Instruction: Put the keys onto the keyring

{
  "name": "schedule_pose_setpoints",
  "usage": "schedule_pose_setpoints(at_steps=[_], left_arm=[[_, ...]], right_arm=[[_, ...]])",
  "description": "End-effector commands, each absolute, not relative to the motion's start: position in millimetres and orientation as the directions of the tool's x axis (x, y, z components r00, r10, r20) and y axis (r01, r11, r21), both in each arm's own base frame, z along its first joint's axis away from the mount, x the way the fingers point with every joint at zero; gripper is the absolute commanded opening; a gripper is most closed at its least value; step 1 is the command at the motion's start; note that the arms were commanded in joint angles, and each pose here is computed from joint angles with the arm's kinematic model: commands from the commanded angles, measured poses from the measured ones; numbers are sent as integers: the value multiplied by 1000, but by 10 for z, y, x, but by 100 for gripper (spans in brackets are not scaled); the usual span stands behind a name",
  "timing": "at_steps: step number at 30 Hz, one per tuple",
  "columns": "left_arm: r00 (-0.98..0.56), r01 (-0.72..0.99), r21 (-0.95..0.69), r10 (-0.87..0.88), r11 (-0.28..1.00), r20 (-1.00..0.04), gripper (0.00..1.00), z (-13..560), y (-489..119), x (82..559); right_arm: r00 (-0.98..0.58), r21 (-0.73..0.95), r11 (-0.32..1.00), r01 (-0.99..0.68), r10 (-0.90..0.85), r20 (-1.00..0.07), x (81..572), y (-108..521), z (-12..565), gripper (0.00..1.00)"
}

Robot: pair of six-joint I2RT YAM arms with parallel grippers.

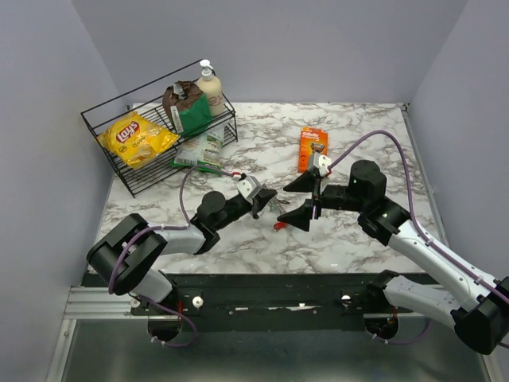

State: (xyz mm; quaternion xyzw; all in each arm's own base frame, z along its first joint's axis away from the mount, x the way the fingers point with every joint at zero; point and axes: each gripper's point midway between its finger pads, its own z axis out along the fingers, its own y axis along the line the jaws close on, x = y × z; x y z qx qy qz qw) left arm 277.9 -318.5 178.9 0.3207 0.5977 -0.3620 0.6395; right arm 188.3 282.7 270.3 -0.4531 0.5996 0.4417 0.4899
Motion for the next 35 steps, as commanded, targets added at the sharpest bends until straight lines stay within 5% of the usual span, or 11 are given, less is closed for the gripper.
schedule_pose_setpoints(at_steps=[1,9,12,13,16,26,35], left_arm=[[-9,823,-87,-141,562,-990,0,1637,-3001,2632],[-130,845,-159,-93,510,-987,1,1222,-2868,2229],[-150,829,-177,-93,531,-984,44,1200,-2802,2204],[-155,810,-184,-101,556,-983,67,1213,-2768,2243],[-171,777,-194,-95,599,-981,99,1282,-2710,2304],[-309,395,-312,-195,864,-931,99,1632,-2224,2756],[-234,387,-323,-247,863,-940,99,1821,-2133,2760]], right_arm=[[-126,99,213,-972,-117,-985,1873,2816,2643,100],[-173,143,195,-970,-150,-973,1880,2860,2533,100],[-169,139,193,-971,-145,-975,1893,2872,2575,100],[-168,139,191,-972,-146,-975,1893,2874,2575,100],[-164,134,197,-971,-142,-976,1907,2876,2607,100],[-142,110,259,-960,-108,-984,2000,2843,2754,100],[-165,136,253,-958,-98,-981,1990,2862,2782,100]])
